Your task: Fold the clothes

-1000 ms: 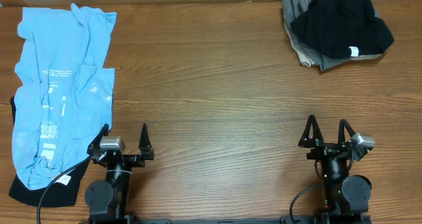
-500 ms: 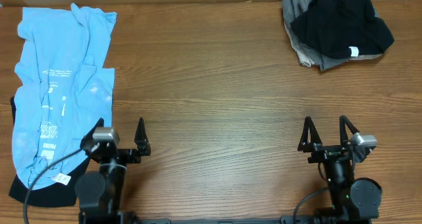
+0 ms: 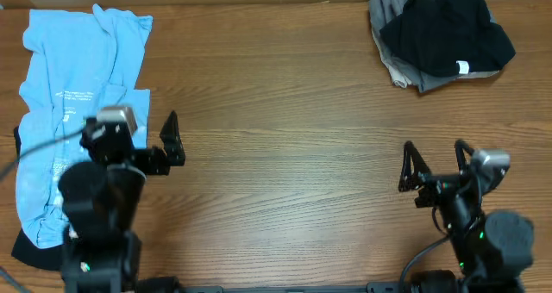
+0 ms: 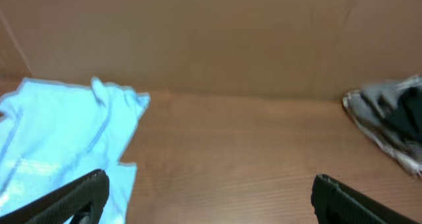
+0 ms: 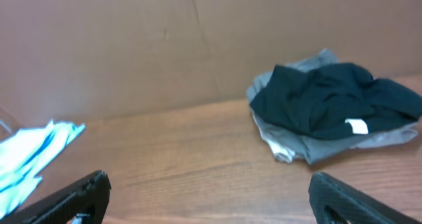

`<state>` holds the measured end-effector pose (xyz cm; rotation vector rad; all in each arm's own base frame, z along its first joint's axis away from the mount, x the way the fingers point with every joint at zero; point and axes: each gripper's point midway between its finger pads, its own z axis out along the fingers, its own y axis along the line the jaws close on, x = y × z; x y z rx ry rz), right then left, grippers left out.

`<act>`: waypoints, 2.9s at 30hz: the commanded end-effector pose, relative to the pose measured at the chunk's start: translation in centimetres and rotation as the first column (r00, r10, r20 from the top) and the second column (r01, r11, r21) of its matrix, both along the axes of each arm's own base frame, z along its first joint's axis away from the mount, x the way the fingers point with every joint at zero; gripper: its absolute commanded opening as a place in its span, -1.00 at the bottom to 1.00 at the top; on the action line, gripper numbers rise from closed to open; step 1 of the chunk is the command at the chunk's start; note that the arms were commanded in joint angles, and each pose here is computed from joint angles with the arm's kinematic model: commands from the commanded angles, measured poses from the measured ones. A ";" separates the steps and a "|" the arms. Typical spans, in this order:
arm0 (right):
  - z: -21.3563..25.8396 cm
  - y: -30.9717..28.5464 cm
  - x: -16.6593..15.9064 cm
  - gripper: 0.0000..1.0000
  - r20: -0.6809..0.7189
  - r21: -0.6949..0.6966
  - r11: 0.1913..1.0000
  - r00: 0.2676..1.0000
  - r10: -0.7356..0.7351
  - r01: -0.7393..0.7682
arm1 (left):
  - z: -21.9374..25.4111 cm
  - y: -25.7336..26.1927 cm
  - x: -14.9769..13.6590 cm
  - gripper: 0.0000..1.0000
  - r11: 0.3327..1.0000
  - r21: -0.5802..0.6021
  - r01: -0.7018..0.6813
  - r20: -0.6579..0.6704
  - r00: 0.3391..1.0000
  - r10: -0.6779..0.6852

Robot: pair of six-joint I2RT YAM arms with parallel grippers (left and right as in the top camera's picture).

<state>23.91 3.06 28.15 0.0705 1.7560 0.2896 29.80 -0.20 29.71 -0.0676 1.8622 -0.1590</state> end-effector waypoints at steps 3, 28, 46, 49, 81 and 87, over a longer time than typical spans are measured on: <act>1.9 1.7 2.3 1.00 -0.126 -0.009 0.996 0.988 0.092 -0.094 | 1.0 -0.2 2.1 1.00 0.999 -0.042 0.019 -0.180 0.983 -0.026; -10.5 4.5 10.8 1.00 -0.655 0.120 0.977 0.726 0.211 -0.176 | -17.3 4.5 9.3 0.85 0.961 0.227 0.155 -0.754 0.653 0.072; -11.1 4.5 10.9 0.83 -0.666 0.121 0.977 0.716 0.210 -0.174 | -25.1 10.3 6.9 0.45 0.967 0.252 -0.024 -0.875 0.422 0.238; -11.1 4.5 10.9 0.79 -0.666 0.121 0.977 0.715 0.210 -0.174 | -26.0 11.0 6.5 0.40 0.957 0.289 0.011 -0.884 0.387 0.262; -10.7 4.4 11.6 0.55 -0.641 0.109 0.979 0.741 0.200 -0.171 | -19.8 4.4 11.1 -0.92 0.971 0.191 0.140 -0.909 0.399 0.121; -10.7 4.4 11.6 0.52 -0.642 0.109 0.979 0.740 0.200 -0.170 | -15.1 -3.1 14.0 -0.92 0.963 0.063 0.261 -0.854 0.513 -0.084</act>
